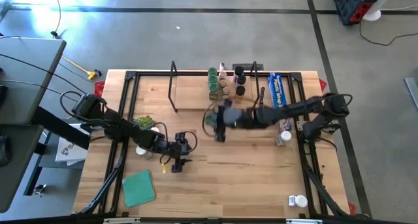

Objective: Shelf spices
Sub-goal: Put the green seasoning bottle on the shelf align with the other green seasoning bottle

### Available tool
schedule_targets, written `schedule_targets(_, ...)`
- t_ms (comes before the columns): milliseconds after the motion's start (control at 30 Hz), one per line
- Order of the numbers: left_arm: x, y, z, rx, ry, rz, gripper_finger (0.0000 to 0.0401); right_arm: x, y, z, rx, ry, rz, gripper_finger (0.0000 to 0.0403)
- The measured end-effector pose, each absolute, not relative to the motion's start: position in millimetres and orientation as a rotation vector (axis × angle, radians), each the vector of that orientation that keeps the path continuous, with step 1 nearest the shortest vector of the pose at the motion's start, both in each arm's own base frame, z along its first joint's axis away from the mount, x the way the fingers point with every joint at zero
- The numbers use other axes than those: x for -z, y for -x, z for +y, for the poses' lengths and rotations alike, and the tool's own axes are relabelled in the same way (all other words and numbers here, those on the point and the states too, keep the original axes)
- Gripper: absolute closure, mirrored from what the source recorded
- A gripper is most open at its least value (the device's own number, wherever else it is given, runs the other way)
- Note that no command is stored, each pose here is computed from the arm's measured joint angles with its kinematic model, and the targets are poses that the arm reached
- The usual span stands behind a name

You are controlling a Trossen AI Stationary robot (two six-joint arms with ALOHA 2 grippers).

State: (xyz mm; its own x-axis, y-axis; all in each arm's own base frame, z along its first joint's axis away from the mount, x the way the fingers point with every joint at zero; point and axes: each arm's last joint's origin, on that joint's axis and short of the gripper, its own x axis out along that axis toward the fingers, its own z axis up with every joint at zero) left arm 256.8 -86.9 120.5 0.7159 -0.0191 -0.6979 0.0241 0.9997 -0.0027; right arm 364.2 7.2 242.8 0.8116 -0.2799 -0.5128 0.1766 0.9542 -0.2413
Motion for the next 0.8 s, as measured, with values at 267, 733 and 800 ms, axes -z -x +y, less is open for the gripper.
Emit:
schedule_targets(267, -121.6, -257.4, -86.6, 0.008, -0.01, 0.759, 0.0162, -234.6, -362.1, -68.7, 0.17, 0.145, 0.608, 0.0215)
schedule_targets(733, -122.4, -258.2, -86.9, 0.009, -0.008, 0.75, 0.0162, -225.2, -357.2, -105.3, 0.192, 0.108, 0.63, 0.0195)
schedule_targets(800, -122.8, -258.4, -86.9, 0.009, -0.007, 0.747, 0.0162, -223.9, -357.6, -105.9, 0.193, 0.107, 0.632, 0.019)
